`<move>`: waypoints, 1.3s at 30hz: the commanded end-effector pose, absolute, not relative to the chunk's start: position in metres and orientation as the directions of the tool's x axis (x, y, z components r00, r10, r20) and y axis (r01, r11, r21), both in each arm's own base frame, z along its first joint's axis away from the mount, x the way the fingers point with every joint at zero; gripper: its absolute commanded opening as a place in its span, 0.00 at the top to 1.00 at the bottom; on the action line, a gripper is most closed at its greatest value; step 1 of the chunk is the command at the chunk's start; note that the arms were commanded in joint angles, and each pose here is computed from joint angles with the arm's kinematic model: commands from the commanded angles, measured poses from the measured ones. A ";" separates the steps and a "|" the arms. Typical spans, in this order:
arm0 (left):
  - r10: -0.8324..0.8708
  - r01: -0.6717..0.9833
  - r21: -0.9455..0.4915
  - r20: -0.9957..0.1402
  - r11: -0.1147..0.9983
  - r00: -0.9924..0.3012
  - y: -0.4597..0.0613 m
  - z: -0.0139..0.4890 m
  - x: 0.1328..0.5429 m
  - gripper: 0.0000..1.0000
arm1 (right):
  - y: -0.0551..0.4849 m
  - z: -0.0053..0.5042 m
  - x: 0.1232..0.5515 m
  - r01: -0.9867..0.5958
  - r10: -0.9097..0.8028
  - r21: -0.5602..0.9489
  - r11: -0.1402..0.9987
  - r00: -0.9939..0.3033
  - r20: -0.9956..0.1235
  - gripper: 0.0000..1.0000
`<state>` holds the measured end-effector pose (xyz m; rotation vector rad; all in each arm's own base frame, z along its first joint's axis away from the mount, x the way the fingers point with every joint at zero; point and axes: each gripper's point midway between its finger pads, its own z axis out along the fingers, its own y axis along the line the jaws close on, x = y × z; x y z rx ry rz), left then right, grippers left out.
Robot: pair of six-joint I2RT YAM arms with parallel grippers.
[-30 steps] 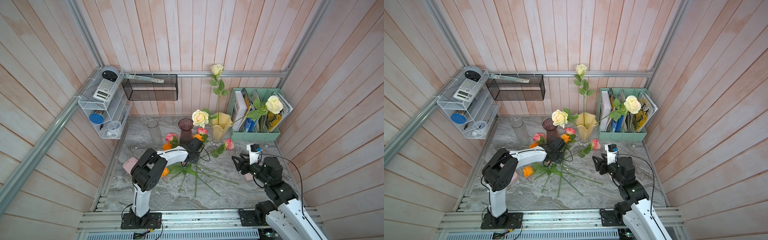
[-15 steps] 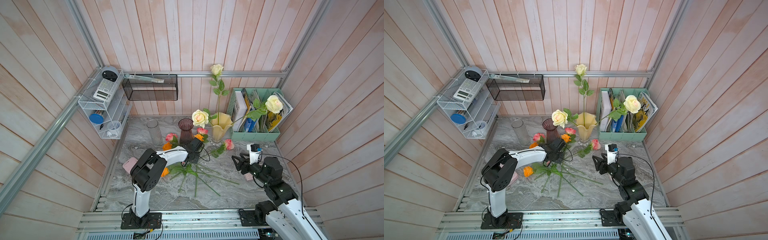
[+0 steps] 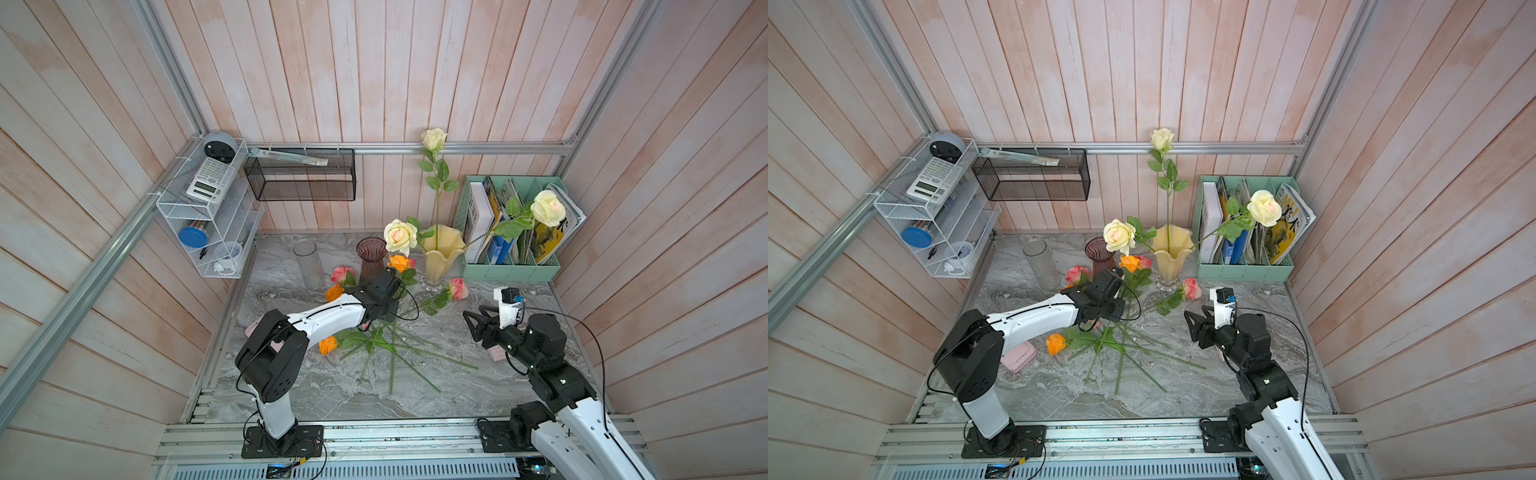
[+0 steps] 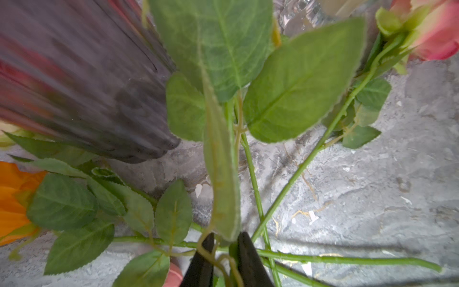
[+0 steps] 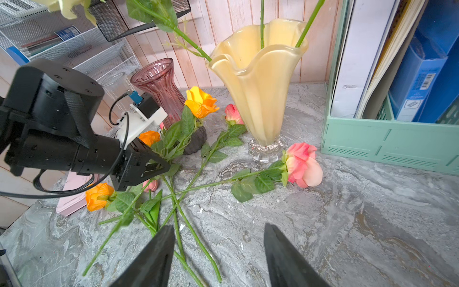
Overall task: Arrange the flowers in different vases according to their colors
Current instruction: Adjust the flower at the center of the board, then pick up the flower at the center of the board.
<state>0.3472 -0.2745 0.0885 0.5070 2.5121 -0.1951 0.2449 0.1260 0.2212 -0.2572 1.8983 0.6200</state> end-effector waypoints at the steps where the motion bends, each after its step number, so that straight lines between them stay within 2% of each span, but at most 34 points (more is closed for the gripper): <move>1: 0.300 0.407 -0.063 -0.576 0.911 -0.761 -0.278 0.103 0.336 0.79 | 0.129 0.221 0.244 -0.462 0.110 0.304 0.833 -0.400 -0.910 0.37; 12: 0.221 0.414 -0.168 -0.639 0.894 -0.737 -0.258 0.161 0.295 0.79 | 0.130 0.221 0.244 -0.468 0.110 0.304 0.830 -0.398 -0.911 0.37; 16: 0.267 0.448 -0.183 -0.591 0.875 -0.761 -0.264 0.145 0.287 0.67 | 0.132 0.222 0.246 -0.472 0.110 0.309 0.825 -0.402 -0.909 0.37; 26: 0.355 0.443 -0.112 -0.443 0.889 -0.823 -0.253 0.086 0.280 0.67 | 0.133 0.217 0.242 -0.478 0.111 0.319 0.818 -0.414 -0.903 0.37; 39: 0.402 0.465 -0.074 -0.398 0.882 -0.825 -0.260 0.052 0.287 0.67 | 0.134 0.217 0.242 -0.482 0.110 0.320 0.816 -0.414 -0.904 0.37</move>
